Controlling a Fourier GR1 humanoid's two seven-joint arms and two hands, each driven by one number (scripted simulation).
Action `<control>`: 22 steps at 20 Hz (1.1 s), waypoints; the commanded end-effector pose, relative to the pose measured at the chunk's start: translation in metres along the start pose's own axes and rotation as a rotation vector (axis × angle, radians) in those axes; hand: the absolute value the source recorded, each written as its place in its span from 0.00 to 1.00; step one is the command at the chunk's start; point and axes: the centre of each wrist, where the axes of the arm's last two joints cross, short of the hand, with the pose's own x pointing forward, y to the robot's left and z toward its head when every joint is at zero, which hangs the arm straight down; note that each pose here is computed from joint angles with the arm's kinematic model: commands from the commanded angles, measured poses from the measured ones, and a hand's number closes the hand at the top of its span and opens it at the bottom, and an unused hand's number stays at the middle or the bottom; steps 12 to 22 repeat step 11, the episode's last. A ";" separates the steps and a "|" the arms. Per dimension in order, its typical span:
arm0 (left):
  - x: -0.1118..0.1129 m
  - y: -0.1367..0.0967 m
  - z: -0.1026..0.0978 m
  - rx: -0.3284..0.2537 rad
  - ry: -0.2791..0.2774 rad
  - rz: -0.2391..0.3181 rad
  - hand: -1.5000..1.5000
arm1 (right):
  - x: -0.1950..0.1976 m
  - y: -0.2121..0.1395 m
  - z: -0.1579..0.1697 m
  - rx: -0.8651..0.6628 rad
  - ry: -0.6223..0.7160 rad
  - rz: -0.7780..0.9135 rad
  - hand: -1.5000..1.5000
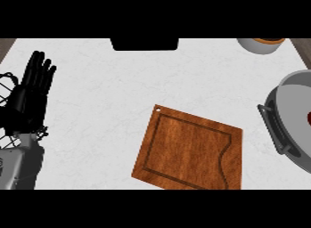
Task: Pick the can from the cutting board and place it in the pot
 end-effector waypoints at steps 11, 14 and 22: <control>-0.007 0.004 0.015 -0.003 -0.007 0.008 0.50 | -0.046 -0.118 -0.002 -0.040 -0.022 -0.023 0.00; -0.007 0.004 0.015 -0.003 -0.007 0.008 0.50 | -0.046 -0.118 -0.002 -0.040 -0.022 -0.023 0.00; -0.007 0.004 0.015 -0.003 -0.007 0.008 0.50 | -0.046 -0.118 -0.002 -0.040 -0.022 -0.023 0.00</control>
